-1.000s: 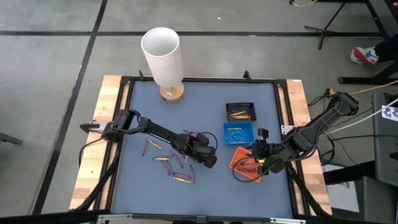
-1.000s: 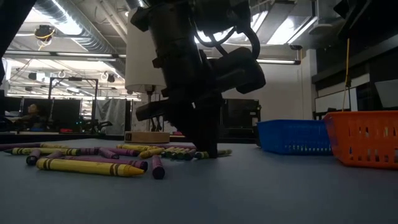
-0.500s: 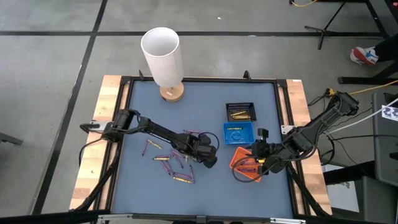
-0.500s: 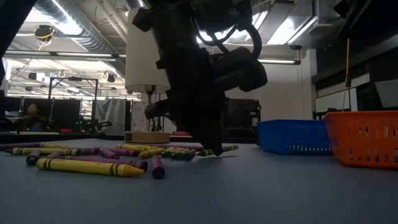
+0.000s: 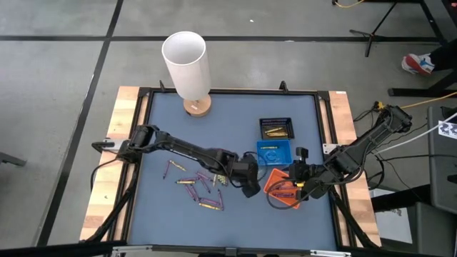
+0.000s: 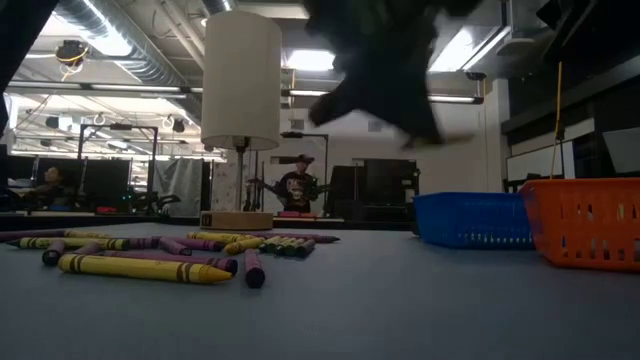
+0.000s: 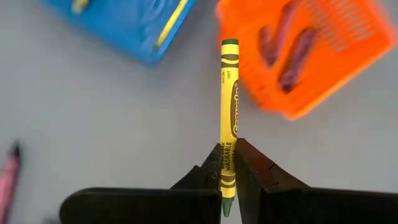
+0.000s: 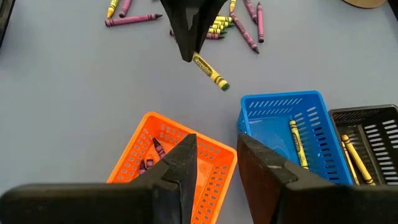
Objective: Sort crayons
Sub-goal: Put the green crayon into the blue bin
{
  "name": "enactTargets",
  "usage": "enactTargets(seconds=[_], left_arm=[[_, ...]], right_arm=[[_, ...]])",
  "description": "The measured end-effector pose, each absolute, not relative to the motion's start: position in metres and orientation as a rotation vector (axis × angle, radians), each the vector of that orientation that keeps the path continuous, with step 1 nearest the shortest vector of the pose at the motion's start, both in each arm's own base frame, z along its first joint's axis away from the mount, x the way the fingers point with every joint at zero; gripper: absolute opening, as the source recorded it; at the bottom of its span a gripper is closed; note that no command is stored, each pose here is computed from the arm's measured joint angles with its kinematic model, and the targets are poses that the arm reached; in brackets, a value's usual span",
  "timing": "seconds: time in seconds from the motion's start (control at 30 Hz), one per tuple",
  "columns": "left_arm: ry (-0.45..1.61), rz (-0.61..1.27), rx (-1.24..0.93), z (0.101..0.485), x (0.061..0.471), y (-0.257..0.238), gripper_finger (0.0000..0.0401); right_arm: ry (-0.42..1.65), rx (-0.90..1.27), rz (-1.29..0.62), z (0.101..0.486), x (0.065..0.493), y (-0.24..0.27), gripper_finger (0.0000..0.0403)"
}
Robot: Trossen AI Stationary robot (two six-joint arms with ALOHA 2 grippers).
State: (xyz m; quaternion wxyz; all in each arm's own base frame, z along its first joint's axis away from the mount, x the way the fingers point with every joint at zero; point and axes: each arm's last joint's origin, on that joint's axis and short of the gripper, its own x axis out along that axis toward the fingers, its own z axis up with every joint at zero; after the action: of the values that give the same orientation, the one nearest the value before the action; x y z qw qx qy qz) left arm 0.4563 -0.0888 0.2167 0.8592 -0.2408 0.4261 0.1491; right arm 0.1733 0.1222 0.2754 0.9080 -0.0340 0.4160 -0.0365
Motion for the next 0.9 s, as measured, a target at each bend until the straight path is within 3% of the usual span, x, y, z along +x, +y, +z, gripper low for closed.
enactTargets(seconds=[0.13, 0.4, 0.9], left_arm=[[0.760, 0.307, -0.351, 0.240, 0.466, -0.088, 0.0009], [0.539, 0.362, -0.123, 0.252, 0.483, -0.077, 0.0011], [0.591, 0.429, -0.104, 0.182, 0.512, -0.034, 0.0012]], right_arm=[[0.858, -0.070, -0.075, 0.275, 0.173, 0.122, 0.0113], [0.856, -0.068, -0.075, 0.276, 0.173, 0.122, 0.0113], [0.854, -0.066, -0.074, 0.276, 0.174, 0.122, 0.0113]])
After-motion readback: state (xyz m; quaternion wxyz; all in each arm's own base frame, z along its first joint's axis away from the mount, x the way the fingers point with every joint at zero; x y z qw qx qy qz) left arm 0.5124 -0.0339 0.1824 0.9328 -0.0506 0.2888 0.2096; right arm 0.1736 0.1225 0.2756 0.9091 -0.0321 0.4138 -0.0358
